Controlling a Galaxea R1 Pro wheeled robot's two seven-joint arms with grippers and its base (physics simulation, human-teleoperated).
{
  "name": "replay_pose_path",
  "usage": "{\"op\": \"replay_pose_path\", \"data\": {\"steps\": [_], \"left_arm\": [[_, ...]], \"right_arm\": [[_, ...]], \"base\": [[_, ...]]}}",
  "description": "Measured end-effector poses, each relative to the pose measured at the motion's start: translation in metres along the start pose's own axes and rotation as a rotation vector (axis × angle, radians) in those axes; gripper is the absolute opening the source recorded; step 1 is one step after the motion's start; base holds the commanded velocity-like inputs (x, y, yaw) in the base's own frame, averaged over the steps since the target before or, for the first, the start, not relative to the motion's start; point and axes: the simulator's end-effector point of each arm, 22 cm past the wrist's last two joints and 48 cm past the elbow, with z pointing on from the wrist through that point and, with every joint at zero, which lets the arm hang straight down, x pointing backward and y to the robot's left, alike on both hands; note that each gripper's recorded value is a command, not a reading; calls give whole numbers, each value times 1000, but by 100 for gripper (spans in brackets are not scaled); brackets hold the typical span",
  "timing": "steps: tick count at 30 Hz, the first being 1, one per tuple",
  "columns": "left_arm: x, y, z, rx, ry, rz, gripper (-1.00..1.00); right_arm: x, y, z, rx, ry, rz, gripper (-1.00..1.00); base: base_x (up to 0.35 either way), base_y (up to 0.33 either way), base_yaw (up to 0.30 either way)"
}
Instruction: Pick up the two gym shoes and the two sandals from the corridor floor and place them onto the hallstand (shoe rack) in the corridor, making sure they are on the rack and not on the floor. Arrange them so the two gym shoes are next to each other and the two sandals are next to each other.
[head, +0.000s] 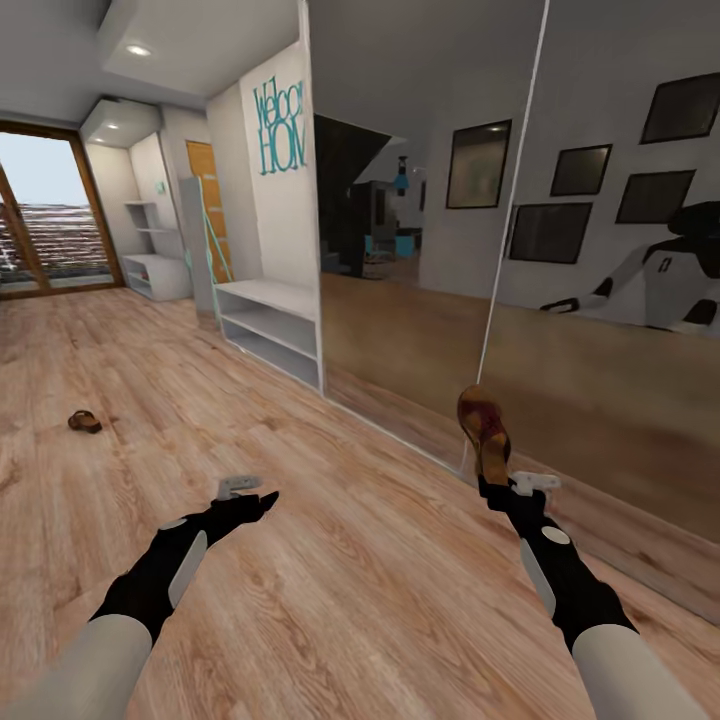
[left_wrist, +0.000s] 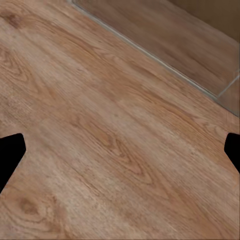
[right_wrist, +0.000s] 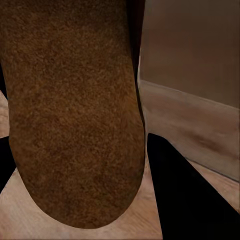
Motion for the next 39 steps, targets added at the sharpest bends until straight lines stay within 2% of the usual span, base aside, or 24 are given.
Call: {"op": "replay_pose_path", "data": {"steps": [26,31,39], "left_arm": [[-16,-17,-6,20,-30,0,100],[-2,-20,-4,23,-2,-12,100],[-3,-27,-5,31,-11,-13,100]], "right_arm": [[-20,1,-6,-2,-32,5,-100],[-24,1,-8,-3,-38,6,-100],[-29,1,-9,-4,-47,7,-100]], "base": [[302,115,206],[335,74,208],[342,8,239]]}}
